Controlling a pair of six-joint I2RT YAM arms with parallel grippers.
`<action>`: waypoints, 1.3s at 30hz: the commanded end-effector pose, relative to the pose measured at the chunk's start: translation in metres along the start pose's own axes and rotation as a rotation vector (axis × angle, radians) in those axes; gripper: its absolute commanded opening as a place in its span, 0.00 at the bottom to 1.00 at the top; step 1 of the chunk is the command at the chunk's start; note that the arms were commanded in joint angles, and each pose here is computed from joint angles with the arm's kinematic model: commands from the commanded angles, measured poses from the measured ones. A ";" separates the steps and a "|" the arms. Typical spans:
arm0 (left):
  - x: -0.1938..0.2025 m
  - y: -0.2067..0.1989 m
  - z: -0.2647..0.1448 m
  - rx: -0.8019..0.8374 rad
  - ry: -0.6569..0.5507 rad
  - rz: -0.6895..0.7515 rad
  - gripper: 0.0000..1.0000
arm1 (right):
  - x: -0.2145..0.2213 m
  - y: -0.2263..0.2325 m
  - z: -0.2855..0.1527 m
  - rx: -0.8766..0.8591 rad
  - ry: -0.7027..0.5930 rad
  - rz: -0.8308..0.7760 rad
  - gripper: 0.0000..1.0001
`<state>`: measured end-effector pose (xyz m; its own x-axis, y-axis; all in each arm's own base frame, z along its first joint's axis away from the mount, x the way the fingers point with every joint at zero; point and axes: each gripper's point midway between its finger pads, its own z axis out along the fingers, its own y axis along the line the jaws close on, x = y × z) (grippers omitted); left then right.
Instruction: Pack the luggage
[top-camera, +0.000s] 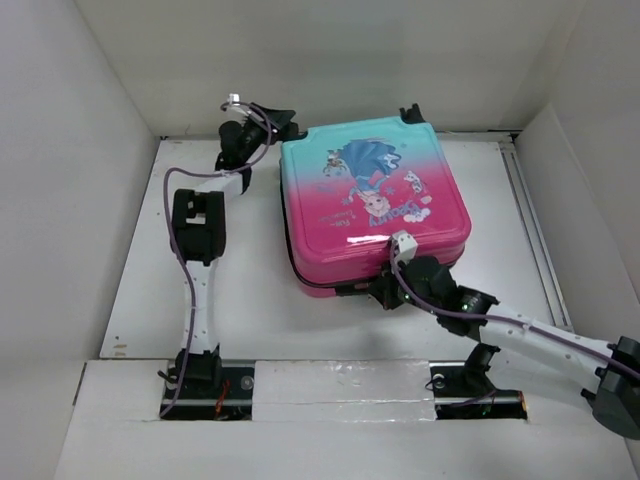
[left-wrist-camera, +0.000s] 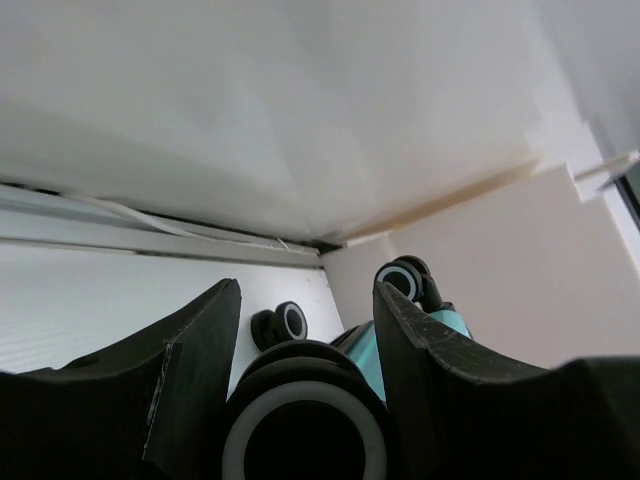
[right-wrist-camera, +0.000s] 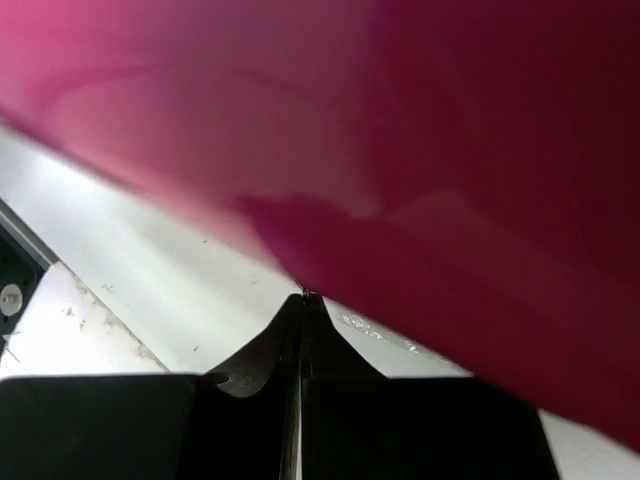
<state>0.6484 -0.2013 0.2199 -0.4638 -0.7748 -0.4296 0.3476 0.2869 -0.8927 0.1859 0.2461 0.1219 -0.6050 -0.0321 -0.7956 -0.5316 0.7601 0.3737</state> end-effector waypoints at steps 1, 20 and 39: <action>-0.031 -0.048 -0.047 0.114 0.004 0.072 0.00 | -0.032 0.000 0.012 -0.028 0.004 0.031 0.00; -0.003 -0.029 -0.262 -0.298 -0.288 0.061 0.00 | -0.042 0.002 0.019 -0.148 0.031 0.104 0.00; -0.114 -0.052 -0.238 -0.466 -0.448 0.217 0.00 | -0.068 0.004 0.003 -0.148 -0.041 0.027 0.00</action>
<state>0.4746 0.0202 0.2459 0.0169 -0.8064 -0.5911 -0.1573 0.5817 -0.7981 0.2031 0.2498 0.1300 -0.6904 -0.0259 -0.7229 -0.5265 0.7033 0.4777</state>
